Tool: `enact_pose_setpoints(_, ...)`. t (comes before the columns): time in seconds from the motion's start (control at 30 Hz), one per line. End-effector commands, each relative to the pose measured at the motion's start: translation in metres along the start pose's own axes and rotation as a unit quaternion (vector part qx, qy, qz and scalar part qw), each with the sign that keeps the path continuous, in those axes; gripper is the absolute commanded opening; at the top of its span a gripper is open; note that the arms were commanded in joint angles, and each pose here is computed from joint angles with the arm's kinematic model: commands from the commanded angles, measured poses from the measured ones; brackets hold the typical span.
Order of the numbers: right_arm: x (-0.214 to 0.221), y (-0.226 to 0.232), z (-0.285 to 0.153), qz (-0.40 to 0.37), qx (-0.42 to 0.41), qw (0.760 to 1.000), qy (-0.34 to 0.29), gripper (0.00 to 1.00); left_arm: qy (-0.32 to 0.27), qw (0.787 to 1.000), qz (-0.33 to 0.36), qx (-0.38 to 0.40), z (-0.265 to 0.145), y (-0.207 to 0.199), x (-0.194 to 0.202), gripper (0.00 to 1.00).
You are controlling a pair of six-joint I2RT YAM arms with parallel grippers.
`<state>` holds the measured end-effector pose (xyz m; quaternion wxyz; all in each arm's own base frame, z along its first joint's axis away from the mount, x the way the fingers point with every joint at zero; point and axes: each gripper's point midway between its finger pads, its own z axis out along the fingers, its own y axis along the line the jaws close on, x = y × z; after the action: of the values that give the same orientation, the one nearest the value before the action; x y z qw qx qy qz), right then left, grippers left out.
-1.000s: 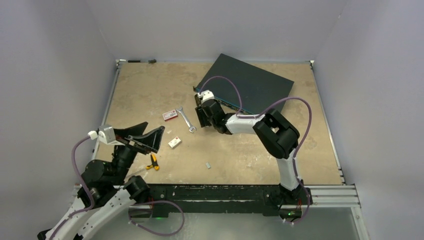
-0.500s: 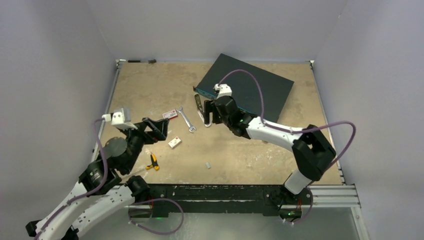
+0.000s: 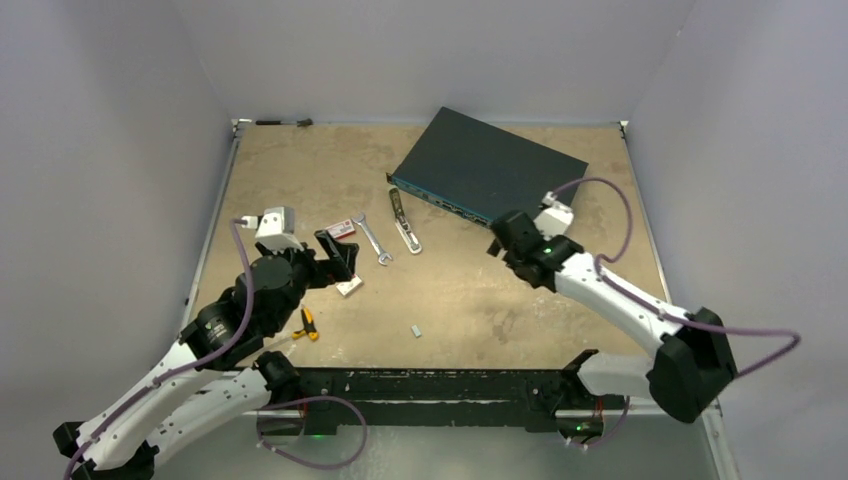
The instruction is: Unload the staples from the stapler
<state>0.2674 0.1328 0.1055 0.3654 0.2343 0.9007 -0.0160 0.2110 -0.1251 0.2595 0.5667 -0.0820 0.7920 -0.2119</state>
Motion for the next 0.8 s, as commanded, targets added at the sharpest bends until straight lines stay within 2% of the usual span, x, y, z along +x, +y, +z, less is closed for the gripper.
enact_pose_setpoints(0.0, -0.018, -0.042, 0.008, 0.074, 0.035, 0.996, -0.017, 0.99, 0.005, 0.999, -0.022, 0.026, -0.001, -0.012, 0.0, 1.0)
enact_pose_setpoints(0.3, -0.04, -0.064, 0.045, 0.085, 0.051, 0.995, -0.013, 0.96, 0.015, 0.999, -0.029, 0.043, -0.008, -0.017, 0.0, 0.99)
enact_pose_setpoints(0.5, -0.026, -0.068, 0.065, 0.07, 0.055, 0.996, 0.014, 0.9, 0.007, 0.998, -0.038, 0.052, -0.013, -0.016, -0.003, 0.98)
enact_pose_setpoints(0.77, -0.008, -0.076, 0.076, 0.061, 0.063, 0.996, 0.028, 0.71, 0.011, 0.998, -0.027, 0.05, -0.013, -0.014, 0.0, 0.98)
